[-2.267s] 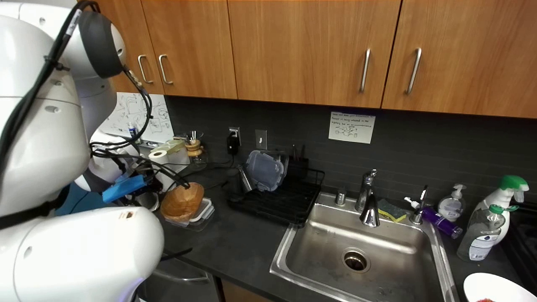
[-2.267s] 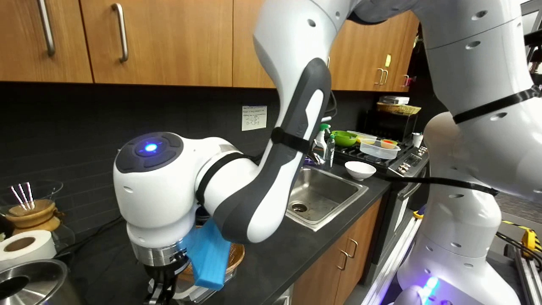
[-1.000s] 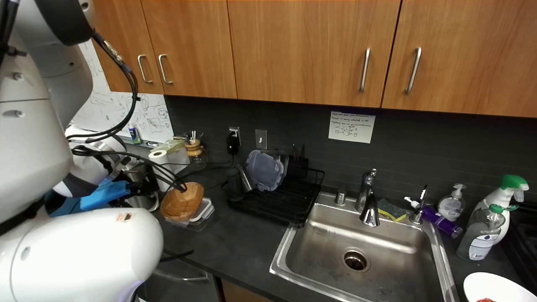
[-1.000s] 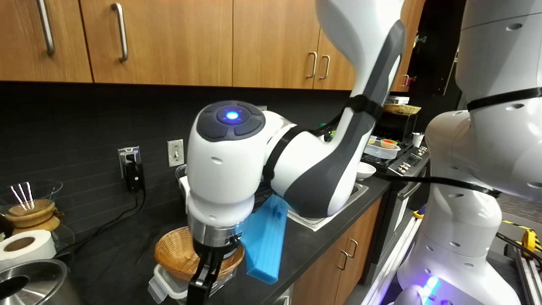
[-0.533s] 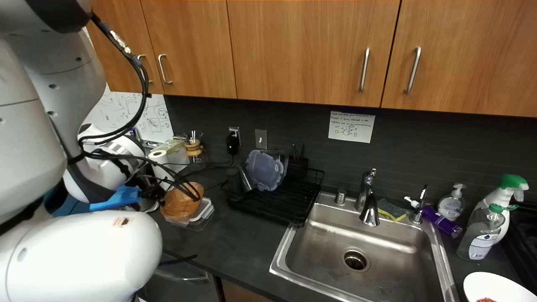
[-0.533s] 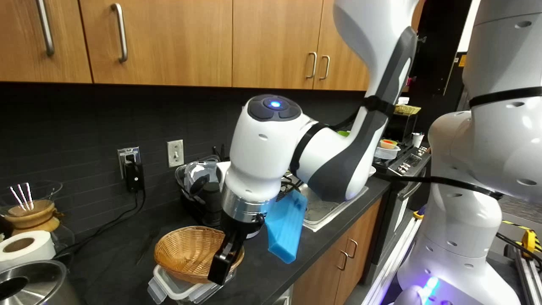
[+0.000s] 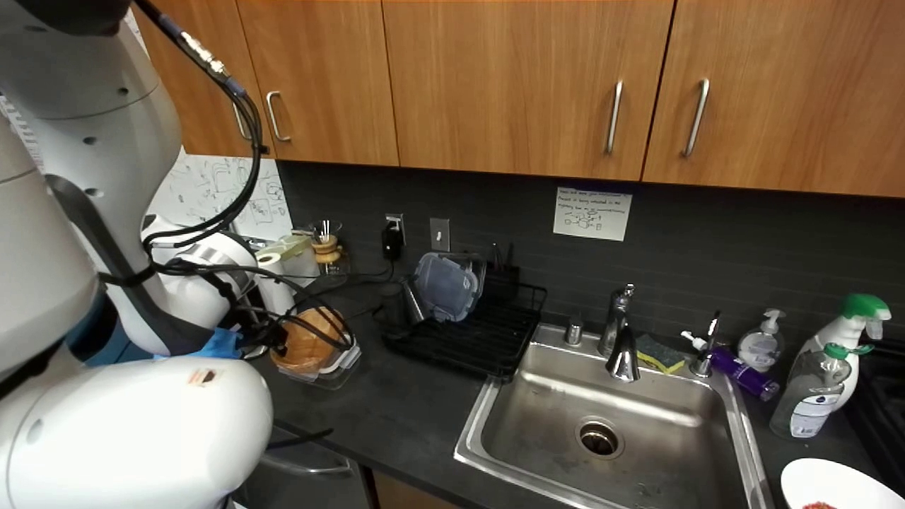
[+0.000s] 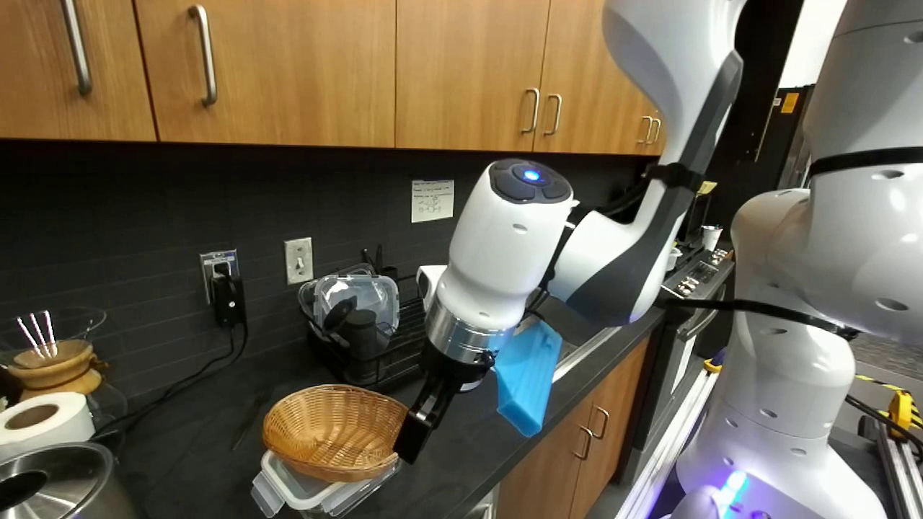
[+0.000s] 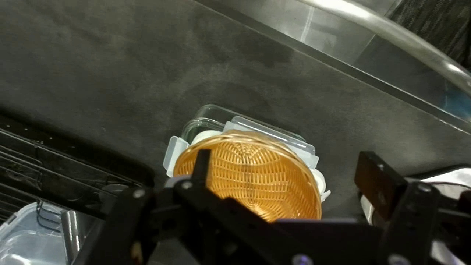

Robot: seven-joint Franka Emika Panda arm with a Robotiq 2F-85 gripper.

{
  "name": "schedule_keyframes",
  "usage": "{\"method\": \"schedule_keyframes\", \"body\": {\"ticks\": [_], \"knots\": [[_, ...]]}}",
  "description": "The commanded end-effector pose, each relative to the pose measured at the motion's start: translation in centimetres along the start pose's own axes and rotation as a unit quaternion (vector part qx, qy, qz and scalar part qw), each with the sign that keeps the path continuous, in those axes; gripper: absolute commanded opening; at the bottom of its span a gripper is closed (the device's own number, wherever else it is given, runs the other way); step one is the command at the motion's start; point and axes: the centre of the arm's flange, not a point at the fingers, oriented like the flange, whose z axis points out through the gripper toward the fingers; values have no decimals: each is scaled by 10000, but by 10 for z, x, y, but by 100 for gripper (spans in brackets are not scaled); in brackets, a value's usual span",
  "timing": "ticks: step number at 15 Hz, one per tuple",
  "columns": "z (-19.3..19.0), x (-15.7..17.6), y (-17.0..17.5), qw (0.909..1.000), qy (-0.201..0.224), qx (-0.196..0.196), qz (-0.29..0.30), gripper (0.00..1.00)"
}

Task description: Put the bowl on the lunch box

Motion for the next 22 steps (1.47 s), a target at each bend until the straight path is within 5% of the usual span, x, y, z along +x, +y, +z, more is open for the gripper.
{"method": "schedule_keyframes", "body": {"ticks": [1,6,15,22], "knots": [[-1,-17,19,9994,173,9,296,100],[10,-6,49,9971,220,145,713,100],[34,2,144,9847,28,1197,1263,100],[43,1,141,9848,-109,1179,1268,100]]}}
